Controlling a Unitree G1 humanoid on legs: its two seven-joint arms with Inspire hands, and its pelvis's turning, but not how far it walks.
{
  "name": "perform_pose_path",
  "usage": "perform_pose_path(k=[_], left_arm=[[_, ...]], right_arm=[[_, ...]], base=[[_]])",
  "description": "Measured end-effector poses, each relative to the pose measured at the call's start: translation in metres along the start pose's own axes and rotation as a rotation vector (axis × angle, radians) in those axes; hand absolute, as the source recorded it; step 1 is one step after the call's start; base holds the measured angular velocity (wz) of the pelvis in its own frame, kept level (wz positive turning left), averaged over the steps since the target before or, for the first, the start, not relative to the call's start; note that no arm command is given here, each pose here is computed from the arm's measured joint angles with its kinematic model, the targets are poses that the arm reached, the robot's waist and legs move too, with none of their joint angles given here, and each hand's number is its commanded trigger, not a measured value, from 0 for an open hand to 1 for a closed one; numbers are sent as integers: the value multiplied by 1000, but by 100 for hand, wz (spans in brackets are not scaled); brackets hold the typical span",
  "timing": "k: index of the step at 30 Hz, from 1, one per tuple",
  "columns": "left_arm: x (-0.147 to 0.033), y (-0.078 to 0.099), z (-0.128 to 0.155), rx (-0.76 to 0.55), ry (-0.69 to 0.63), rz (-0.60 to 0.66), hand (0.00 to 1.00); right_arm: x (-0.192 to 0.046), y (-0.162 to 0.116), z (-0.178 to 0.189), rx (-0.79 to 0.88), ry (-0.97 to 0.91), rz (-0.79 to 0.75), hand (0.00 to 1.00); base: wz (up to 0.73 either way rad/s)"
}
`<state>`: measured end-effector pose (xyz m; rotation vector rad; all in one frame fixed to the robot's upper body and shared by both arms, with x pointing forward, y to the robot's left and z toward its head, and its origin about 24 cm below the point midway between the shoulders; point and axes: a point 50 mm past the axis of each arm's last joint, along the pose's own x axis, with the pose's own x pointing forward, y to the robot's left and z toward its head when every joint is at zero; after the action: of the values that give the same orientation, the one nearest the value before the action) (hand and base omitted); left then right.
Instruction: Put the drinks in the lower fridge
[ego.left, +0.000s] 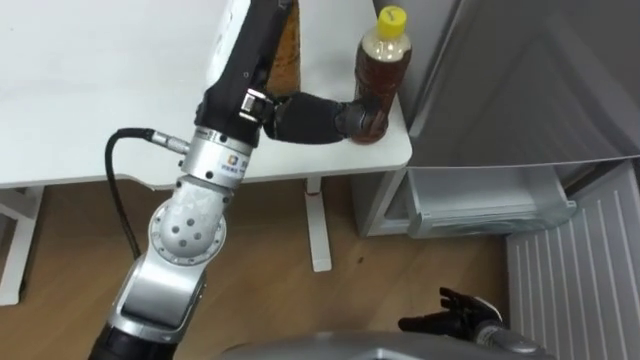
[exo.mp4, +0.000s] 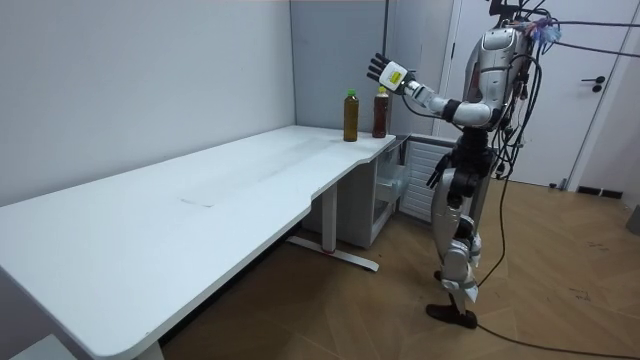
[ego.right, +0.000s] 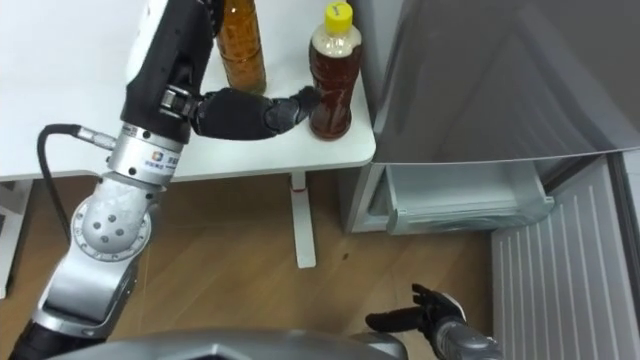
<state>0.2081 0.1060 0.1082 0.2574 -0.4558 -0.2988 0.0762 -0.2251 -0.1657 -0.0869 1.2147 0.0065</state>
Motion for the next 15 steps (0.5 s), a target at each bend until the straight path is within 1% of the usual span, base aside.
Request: perform_pose_path(k=[6,12,15], left_arm=[[1,-1,1,-1,-5,-17,0],[1,-6,0,-11,6,-62,0],[1,-7,-2,-48,22,-82,0]], right_arm=[[0,0,0,-2,1,1,0],[0,0,0,0,0,0,0],[0,0,1,12,-4,-1,0]], base=[[0],[0],[-1]])
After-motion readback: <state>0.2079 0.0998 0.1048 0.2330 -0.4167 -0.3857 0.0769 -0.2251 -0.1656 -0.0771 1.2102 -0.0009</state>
